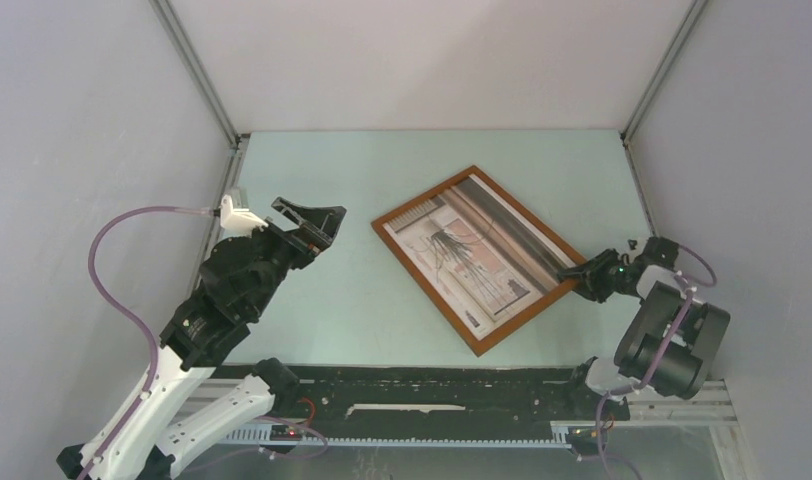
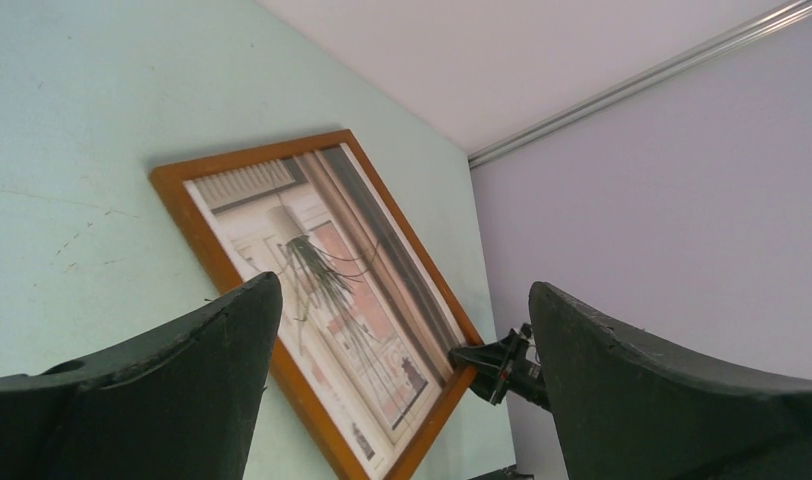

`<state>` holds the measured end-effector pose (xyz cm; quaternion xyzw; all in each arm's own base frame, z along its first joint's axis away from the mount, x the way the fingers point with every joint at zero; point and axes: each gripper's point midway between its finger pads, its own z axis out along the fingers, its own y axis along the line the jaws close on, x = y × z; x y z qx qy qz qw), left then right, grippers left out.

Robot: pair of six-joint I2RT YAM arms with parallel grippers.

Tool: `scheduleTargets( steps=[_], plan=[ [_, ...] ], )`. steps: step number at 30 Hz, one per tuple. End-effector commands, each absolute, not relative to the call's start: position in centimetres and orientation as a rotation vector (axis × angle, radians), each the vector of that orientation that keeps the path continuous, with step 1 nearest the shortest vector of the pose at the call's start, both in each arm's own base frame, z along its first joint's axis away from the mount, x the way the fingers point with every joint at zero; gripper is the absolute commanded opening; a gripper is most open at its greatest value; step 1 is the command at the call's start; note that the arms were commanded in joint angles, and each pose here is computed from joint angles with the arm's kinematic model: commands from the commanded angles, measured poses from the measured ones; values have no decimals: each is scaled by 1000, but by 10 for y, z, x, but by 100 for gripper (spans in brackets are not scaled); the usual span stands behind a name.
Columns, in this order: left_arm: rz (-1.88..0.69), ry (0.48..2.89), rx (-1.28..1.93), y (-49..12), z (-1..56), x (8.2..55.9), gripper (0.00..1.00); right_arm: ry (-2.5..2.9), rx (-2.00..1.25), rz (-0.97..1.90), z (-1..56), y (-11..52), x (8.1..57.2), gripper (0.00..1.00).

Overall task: Put the photo into the frame
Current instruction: Turn over the photo frame at the center of the board, then reset both arms

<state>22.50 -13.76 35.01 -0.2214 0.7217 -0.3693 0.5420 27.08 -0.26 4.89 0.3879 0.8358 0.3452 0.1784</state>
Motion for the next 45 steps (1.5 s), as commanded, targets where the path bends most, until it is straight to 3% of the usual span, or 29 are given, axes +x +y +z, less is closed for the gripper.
scheduleTargets(
  steps=[1,3,9,16,20,23,28,33,39,45],
  plan=[
    [-871,1720,-482,-141,347,226,100,2251,1238,519,38,-84,262,26],
    [-880,1721,-484,-142,345,225,100,2212,1265,469,44,-94,260,34],
    [-876,1718,-482,-141,344,224,100,2180,1320,310,46,-114,250,48],
    [-881,1718,-473,-142,345,224,100,2038,1429,126,68,-146,233,78],
    [-874,1720,-460,-142,345,224,100,2017,1307,-11,110,-143,237,85],
    [-856,1705,-422,-139,352,222,100,2024,1056,-1,168,-108,258,99],
    [-816,1620,-298,-127,392,210,100,1935,567,264,292,4,276,100],
    [-801,1437,-200,-99,467,180,100,1764,131,661,412,102,234,100],
    [-821,1166,-179,-55,554,131,100,1579,-93,854,495,124,169,100],
    [-825,950,-199,-15,591,89,100,1266,-171,813,563,99,89,100]
  ],
)
